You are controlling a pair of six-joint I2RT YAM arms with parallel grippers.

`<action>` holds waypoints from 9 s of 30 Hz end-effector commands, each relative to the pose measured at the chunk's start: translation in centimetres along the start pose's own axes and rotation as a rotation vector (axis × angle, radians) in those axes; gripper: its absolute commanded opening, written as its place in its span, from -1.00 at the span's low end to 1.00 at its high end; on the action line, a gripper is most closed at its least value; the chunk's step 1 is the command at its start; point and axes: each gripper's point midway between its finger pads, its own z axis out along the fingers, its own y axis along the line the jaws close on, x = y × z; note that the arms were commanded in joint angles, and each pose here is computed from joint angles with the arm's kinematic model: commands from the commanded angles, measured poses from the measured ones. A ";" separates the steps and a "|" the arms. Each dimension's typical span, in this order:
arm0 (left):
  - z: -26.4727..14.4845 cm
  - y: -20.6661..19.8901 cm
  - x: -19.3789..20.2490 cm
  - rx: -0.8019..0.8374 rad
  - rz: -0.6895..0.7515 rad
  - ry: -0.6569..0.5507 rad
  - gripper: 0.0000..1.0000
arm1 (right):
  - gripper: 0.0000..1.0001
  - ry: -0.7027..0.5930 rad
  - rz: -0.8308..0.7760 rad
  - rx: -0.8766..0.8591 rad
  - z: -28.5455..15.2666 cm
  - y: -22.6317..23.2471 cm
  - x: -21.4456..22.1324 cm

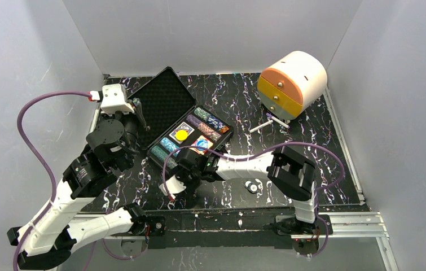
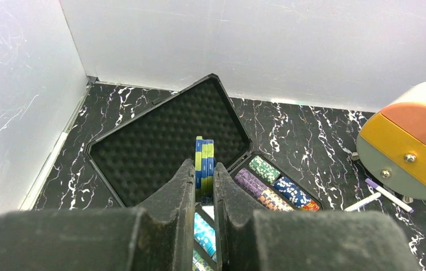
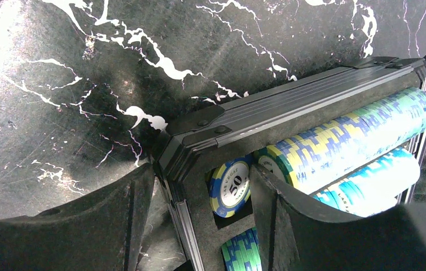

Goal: Pack up texas hold em set

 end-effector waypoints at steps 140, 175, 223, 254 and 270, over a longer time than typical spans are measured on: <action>-0.9 1.2 3.6 -0.034 -0.039 0.109 -1.00 | 0.39 -0.143 1.505 0.518 -12.7 -7.9 3.3; -2.1 -7.2 16.1 0.289 0.063 0.544 -1.00 | 0.39 -0.003 2.602 0.761 -8.6 2.6 11.6; -0.7 -6.9 15.9 0.240 0.132 0.509 -1.00 | -0.97 0.027 2.357 0.889 -13.2 -0.8 18.8; 0.3 -7.7 16.3 0.224 0.147 0.502 -1.00 | 0.19 0.176 2.150 0.613 -9.7 1.0 16.5; 0.6 -8.0 16.1 0.222 0.150 0.498 -1.00 | -0.13 0.412 1.638 0.825 -11.7 0.0 22.2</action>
